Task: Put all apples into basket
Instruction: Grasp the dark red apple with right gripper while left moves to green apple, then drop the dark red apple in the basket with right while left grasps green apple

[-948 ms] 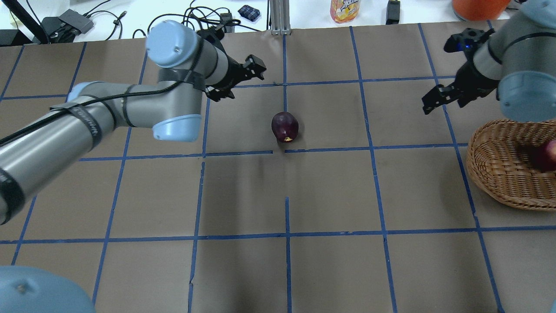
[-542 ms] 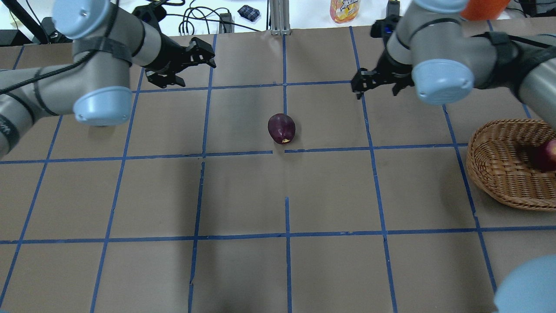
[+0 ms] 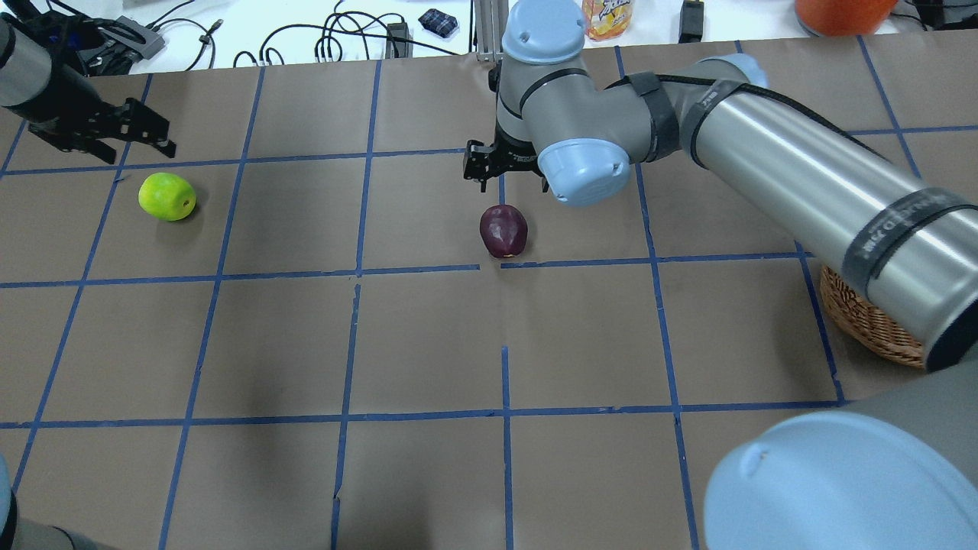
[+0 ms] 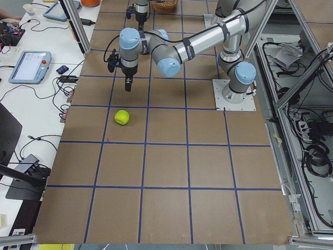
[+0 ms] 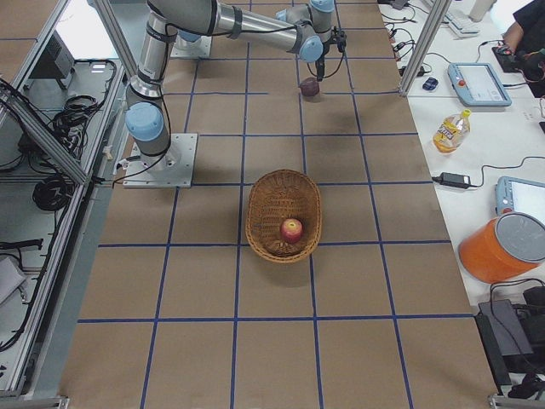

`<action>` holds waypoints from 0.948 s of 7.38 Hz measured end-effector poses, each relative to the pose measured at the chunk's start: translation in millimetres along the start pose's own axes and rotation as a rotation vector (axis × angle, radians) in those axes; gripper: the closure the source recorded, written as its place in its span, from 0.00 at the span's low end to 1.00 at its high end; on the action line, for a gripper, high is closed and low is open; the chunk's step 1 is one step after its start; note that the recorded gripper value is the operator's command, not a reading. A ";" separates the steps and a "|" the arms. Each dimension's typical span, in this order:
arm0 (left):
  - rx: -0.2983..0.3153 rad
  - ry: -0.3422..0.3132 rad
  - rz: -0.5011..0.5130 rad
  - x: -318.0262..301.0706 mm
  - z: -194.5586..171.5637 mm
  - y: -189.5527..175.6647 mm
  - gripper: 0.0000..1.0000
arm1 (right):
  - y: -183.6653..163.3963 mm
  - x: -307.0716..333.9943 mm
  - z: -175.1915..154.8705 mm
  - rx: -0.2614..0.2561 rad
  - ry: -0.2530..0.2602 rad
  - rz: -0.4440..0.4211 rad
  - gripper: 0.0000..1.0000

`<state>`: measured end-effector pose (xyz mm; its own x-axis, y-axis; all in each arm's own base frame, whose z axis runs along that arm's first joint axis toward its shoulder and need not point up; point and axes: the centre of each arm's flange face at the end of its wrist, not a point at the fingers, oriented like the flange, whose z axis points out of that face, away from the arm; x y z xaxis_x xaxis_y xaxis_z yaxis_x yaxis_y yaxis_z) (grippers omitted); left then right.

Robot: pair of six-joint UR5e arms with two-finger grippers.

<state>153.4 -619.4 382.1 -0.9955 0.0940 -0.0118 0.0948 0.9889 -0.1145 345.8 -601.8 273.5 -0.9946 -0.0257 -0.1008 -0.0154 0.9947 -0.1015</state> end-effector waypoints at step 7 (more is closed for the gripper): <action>-0.028 0.034 0.248 -56.2 141.3 -46.4 0.00 | -3.5 1.3 76.4 -0.065 0.073 -0.095 0.65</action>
<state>205.1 -686.8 247.7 -0.9414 0.3373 -0.0027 0.3363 0.9380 -0.0845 352.5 -613.0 198.1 -0.9931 -0.1149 -0.0214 -0.1140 0.9926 -0.0426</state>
